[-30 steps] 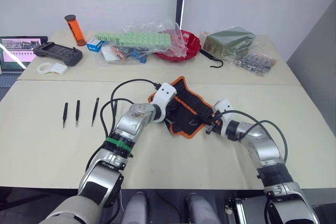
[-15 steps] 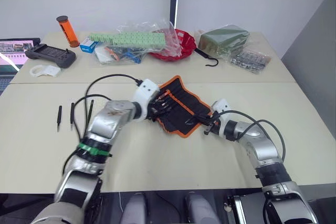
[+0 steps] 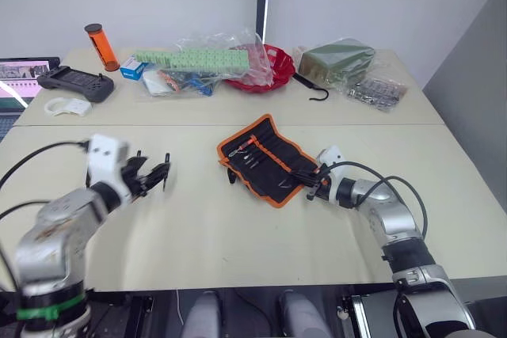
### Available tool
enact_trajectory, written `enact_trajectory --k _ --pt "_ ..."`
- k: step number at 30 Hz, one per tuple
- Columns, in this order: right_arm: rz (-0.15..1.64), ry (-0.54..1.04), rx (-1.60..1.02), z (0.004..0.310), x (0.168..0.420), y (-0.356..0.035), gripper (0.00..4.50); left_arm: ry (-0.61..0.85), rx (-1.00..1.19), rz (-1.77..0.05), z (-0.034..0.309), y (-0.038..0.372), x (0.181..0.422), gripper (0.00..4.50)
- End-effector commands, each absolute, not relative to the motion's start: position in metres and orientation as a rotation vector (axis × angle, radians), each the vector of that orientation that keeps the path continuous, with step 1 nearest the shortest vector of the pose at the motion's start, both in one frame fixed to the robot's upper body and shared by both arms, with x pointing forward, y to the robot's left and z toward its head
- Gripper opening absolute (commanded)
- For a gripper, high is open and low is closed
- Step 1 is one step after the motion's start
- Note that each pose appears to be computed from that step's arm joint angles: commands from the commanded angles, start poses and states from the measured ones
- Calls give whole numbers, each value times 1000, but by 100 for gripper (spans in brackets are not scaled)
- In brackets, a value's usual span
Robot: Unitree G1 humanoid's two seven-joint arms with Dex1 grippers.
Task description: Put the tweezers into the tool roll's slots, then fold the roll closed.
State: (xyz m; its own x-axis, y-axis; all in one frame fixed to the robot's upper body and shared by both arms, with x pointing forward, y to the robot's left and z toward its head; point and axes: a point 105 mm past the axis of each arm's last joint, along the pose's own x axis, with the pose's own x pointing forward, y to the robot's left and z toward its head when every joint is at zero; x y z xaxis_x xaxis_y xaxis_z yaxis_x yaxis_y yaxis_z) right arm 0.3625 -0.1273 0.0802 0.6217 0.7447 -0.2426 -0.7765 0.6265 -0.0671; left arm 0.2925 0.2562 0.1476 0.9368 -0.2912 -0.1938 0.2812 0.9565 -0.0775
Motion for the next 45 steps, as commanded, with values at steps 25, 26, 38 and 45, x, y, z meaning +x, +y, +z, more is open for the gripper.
enact_trajectory --k 25,26,38,45 --pt "856 285 -125 59 364 -126 0 190 -53 249 85 362 161 328" --pt "856 285 -126 59 364 -127 0 188 -53 249 85 362 163 328" --pt "832 271 -133 63 361 -132 0 136 -100 246 116 378 239 328" --pt "821 274 -132 63 358 -131 0 149 -118 190 120 365 275 216"
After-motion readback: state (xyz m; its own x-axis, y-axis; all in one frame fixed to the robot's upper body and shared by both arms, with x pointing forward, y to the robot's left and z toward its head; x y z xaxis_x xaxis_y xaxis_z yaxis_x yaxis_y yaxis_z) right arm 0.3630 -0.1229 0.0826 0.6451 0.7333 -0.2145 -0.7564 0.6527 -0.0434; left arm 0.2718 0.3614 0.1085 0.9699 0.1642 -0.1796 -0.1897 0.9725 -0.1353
